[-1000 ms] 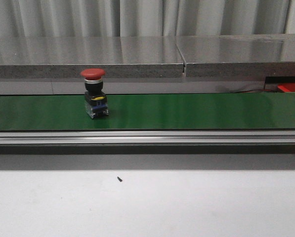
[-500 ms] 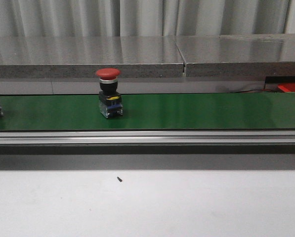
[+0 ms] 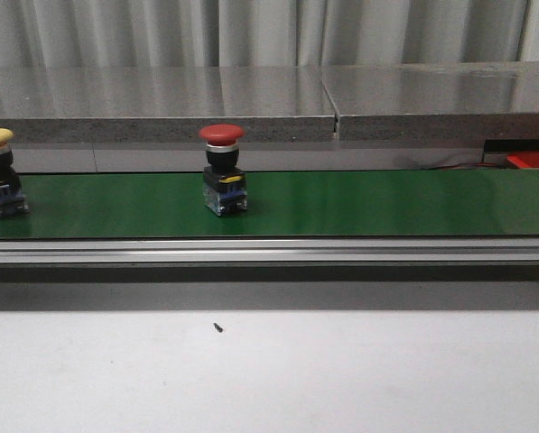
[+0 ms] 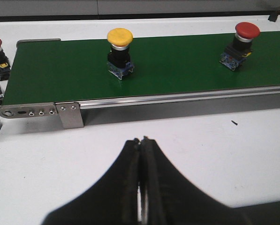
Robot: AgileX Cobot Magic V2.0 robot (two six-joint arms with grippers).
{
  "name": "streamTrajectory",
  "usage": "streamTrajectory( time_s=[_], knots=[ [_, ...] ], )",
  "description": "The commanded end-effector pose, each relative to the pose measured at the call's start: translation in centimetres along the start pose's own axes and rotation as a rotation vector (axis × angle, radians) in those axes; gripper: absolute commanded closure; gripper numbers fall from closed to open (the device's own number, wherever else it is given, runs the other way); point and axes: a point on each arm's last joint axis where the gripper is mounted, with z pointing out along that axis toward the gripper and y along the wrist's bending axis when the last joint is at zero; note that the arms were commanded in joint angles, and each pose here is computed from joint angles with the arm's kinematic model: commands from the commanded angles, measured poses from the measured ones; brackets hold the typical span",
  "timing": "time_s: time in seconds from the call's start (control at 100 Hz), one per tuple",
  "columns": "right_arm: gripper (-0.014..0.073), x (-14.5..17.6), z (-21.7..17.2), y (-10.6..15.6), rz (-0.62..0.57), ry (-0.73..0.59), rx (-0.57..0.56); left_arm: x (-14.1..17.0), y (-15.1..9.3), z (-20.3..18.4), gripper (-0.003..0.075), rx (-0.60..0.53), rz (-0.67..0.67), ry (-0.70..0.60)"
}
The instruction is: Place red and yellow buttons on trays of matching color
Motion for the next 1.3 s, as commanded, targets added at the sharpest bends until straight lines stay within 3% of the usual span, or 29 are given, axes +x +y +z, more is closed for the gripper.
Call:
streamTrajectory(
  time_s=[0.0,0.21,0.52,0.64,0.81,0.9,1.29],
  knots=[
    [0.0664,-2.9,0.4,-0.1,-0.016,-0.027,0.002,-1.1,-0.2,-0.3,0.0739,0.019,-0.004,-0.076],
    [0.0664,-6.7,1.5,0.8,-0.077,0.021,-0.081,-1.1,-0.2,-0.3,0.0739,0.019,-0.004,-0.076],
    [0.0652,-11.4,5.0,3.5,-0.145,0.196,-0.216,-1.1,-0.2,-0.3,0.0739,0.019,-0.004,-0.076],
    [0.0538,-12.3,6.8,5.2,-0.182,0.283,-0.271,-1.1,-0.2,-0.3,0.0739,0.019,-0.004,-0.076],
    [0.0205,-13.4,9.3,7.8,-0.229,0.378,-0.337,-1.1,-0.2,-0.3,0.0739,0.019,-0.004,-0.077],
    [0.0090,-13.8,10.8,9.4,-0.257,0.430,-0.367,-1.1,-0.2,-0.3,0.0739,0.019,-0.004,-0.077],
    [0.0078,-14.1,17.2,16.6,-0.386,0.721,-0.444,-1.1,-0.2,-0.3,0.0739,0.019,-0.004,-0.077]
  ],
)
